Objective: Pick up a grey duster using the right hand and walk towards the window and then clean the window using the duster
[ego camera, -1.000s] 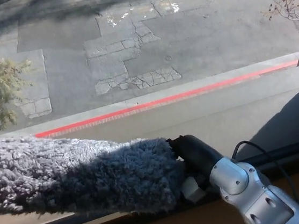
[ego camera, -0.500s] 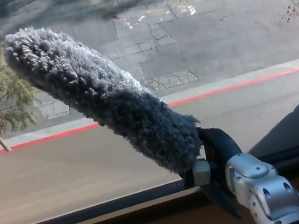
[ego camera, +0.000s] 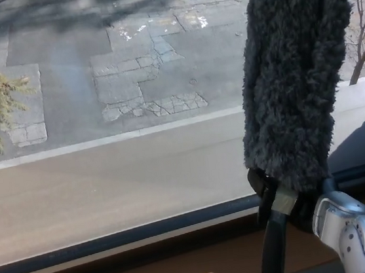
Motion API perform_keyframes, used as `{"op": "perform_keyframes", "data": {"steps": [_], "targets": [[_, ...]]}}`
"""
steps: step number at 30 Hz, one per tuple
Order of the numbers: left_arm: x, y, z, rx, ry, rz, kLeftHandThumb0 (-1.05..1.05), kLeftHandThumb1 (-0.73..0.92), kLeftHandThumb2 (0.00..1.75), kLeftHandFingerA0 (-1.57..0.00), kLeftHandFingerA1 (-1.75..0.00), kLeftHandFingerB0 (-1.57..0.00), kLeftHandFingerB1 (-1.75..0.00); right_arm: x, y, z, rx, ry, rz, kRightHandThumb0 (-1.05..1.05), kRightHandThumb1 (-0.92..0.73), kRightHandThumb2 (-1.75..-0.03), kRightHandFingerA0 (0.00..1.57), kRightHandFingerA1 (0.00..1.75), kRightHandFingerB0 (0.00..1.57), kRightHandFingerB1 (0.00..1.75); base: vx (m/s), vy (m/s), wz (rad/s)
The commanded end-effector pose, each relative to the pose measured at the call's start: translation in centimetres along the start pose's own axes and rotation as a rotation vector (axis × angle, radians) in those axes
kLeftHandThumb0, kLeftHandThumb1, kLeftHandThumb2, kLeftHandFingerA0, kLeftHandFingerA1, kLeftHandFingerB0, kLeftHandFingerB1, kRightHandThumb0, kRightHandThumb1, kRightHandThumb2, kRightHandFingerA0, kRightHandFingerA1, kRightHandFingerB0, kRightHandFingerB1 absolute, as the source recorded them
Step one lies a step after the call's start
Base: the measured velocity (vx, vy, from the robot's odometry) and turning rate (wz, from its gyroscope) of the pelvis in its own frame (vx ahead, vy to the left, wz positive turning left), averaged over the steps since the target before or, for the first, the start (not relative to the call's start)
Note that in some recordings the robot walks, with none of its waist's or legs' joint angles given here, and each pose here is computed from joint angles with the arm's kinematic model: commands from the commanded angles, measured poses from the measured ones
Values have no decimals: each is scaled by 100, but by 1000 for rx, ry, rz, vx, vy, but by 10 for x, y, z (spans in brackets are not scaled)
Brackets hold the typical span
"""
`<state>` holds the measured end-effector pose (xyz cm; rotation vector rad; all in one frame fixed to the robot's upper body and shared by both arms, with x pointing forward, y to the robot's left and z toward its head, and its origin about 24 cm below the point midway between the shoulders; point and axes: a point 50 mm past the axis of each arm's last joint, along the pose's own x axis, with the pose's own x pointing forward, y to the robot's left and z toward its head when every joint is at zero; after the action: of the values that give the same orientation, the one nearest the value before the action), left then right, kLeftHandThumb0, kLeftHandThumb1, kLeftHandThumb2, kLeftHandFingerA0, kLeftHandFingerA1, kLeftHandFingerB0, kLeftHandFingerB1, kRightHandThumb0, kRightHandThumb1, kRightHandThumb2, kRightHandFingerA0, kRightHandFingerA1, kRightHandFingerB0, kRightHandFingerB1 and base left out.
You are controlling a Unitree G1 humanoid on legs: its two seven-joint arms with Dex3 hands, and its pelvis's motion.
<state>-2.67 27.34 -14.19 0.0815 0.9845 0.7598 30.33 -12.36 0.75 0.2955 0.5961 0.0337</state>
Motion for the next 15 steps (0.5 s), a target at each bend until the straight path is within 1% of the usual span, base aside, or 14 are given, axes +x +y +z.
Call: {"op": "perform_keyframes", "data": {"steps": [1, 2, 3, 4, 5, 6, 9, 10, 11, 12, 13, 14, 15], "targets": [[-2, -3, -1, -1, -15, -19, -7, 64, 88, -98, -115, -91, -97, -7, -2, -12, 74, 8, 31, -37, -66, -100, 108, 175, 85, 166, -66, 100, 2], [-2, -4, -1, -4, -14, -22, -7, 64, 88, -98, -115, -91, -97, -8, -5, -12, 81, 2, 33, -37, -66, -100, 108, 175, 85, 166, -87, 61, 0], [-3, -4, -1, -21, -25, -19, -7, 61, 94, -102, -122, -91, -105, -9, -8, -13, 113, 7, 38, -37, -60, -111, 106, 175, 83, 167, 0, 0, 0], [-4, -4, -1, -28, -30, -18, -7, 61, 94, -102, -122, -91, -105, -9, -10, -13, 127, 9, 41, -37, -60, -111, 106, 175, 83, 167, -104, 41, -1], [-5, -4, -1, -30, -34, -13, -6, 64, 90, -99, -126, -90, -106, -10, -12, -13, 139, 9, 28, -35, -61, -111, 105, 175, 82, 166, -56, -8, -8], [-5, -4, -2, -35, -41, -11, -4, 61, 95, -99, -129, -91, -110, -11, -17, -12, 143, 0, 16, -35, -60, -112, 106, 175, 82, 166, 0, 0, 0], [-6, -2, -2, -43, -49, -9, -4, 61, 95, -99, -129, -91, -110, -13, -21, -12, 141, -11, 10, -35, -60, -112, 106, 175, 82, 166, -34, -81, 3], [-6, 0, -3, -27, -35, -3, -7, 58, 98, -102, -122, -93, -107, -16, -30, -11, 137, -21, -14, -33, -63, -113, 104, 175, 80, 165, -51, -147, -3], [-5, 3, -5, -30, -9, 1, -5, 56, 100, -105, -115, -94, -101, -20, -37, -11, 81, -35, 4, -33, -65, -109, 102, 175, 76, 172, -7, -163, 100], [-4, 5, -7, -28, 9, 6, -7, 56, 99, -102, -112, -94, -101, -25, -43, -11, 43, -42, 19, -36, -71, -93, 102, 175, 77, 170, -48, -169, 18], [-4, 6, -8, -22, 20, 10, -7, 56, 99, -102, -112, -94, -101, -31, -48, -12, 25, -44, 28, -36, -71, -93, 102, 175, 77, 170, -56, -112, -7], [-6, 4, -8, -25, 6, 7, -7, 59, 98, -102, -122, -93, -107, -39, -56, -13, 9, -41, 29, -38, -73, -87, 104, 175, 81, 169, -58, -105, 5], [-7, 3, -9, -27, -1, 6, -7, 59, 98, -102, -122, -93, -107, -43, -59, -14, 2, -39, 30, -38, -73, -87, 104, 175, 81, 169, -55, -89, 4]]}}
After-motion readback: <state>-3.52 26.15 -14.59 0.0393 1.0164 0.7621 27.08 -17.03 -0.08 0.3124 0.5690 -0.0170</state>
